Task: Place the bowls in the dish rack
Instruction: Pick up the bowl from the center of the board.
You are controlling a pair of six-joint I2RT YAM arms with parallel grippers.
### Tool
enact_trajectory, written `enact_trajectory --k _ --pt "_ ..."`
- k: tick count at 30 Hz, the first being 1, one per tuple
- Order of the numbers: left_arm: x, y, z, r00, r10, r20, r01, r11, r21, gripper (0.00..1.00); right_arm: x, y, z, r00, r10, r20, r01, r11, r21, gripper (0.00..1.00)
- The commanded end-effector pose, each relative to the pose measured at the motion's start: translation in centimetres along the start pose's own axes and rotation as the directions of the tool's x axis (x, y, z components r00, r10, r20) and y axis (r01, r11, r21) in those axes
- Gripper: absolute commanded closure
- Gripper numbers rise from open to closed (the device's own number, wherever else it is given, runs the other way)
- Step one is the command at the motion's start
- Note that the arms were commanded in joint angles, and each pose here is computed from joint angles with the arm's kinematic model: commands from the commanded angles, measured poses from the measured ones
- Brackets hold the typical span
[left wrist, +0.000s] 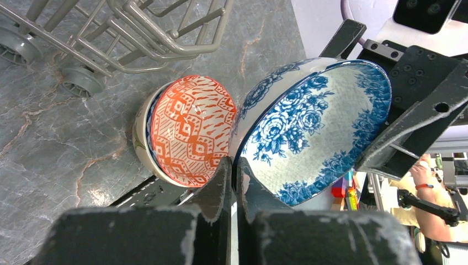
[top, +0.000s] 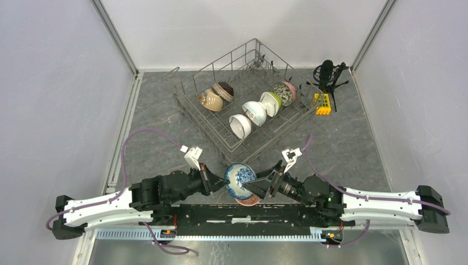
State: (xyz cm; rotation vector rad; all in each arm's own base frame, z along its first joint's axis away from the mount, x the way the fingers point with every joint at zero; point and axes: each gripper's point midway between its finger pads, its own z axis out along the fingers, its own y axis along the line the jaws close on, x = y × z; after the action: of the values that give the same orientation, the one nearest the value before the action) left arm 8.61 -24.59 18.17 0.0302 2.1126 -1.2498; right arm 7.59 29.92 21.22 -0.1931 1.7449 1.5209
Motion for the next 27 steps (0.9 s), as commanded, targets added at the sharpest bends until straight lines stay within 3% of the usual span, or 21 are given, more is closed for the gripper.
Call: enact_trajectory --k 1,5,8,10,15,20,27 --pt "-1.4 -3.0 0.0 0.999 -0.014 0.047 0.008 0.994 0.111 0.98 -0.9 1.6 0.0 0.998 0.041 0.036 -0.039 0.997 -0.063 0.27" --pt "-1.3 -3.3 0.1 0.999 -0.008 0.039 0.003 0.993 0.115 0.98 -1.1 1.6 0.0 0.998 0.046 0.049 -0.042 0.997 -0.068 0.49" --pt "-1.1 -3.5 0.2 1.000 -0.003 0.029 0.000 0.993 0.121 0.98 -1.2 1.7 0.0 0.997 0.047 0.055 -0.043 0.997 -0.068 0.75" --pt "-0.9 -3.6 0.4 1.000 -0.002 0.021 -0.001 0.992 0.124 0.98 -1.3 1.6 0.0 0.997 0.046 0.059 -0.042 0.997 -0.066 0.98" --pt "-0.5 -3.4 0.7 1.000 0.006 0.005 -0.007 0.994 0.110 0.94 -1.5 1.8 0.0 0.997 0.046 0.065 -0.041 0.997 -0.071 1.00" --pt "-0.6 -2.6 0.8 1.000 -0.002 0.017 0.001 0.997 0.071 0.58 -2.0 1.6 -0.4 0.994 0.056 0.095 -0.049 0.996 -0.074 1.00" --pt "-0.5 -1.8 1.1 1.000 -0.004 0.019 0.003 0.999 0.045 0.39 -2.6 1.9 -0.7 0.990 0.071 0.121 -0.060 0.994 -0.092 1.00"
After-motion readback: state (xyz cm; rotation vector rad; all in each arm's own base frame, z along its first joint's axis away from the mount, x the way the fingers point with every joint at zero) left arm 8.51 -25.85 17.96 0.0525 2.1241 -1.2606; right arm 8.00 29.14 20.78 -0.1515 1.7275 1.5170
